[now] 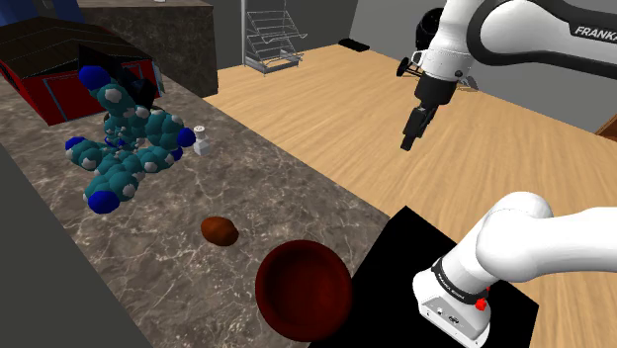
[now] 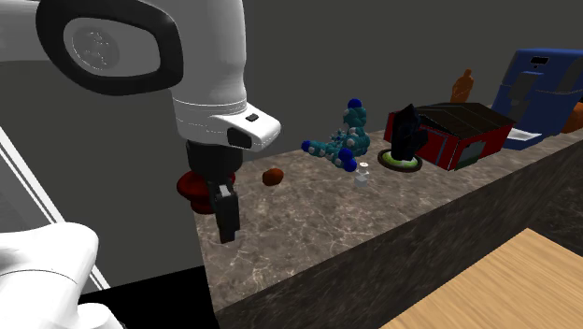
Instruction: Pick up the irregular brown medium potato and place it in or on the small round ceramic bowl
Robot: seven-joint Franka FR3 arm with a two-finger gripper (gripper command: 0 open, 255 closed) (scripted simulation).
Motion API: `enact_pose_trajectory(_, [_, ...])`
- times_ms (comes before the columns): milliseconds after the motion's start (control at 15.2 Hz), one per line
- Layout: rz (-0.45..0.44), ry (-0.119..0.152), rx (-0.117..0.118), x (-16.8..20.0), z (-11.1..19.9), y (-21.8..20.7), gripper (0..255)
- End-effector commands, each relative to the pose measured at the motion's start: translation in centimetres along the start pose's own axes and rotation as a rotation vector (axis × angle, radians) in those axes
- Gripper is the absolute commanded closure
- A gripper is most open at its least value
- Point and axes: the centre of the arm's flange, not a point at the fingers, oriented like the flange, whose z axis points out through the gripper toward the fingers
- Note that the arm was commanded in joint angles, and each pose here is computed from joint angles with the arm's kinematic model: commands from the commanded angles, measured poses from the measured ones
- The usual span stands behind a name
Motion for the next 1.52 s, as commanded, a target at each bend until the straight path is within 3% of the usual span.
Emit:
enact_pose_trajectory(0, [0.000,0.000,0.000,0.0,0.0,0.0,0])
enact_pose_trajectory(1452, [-0.280,0.110,-0.068,15.0,10.1,-22.2,0])
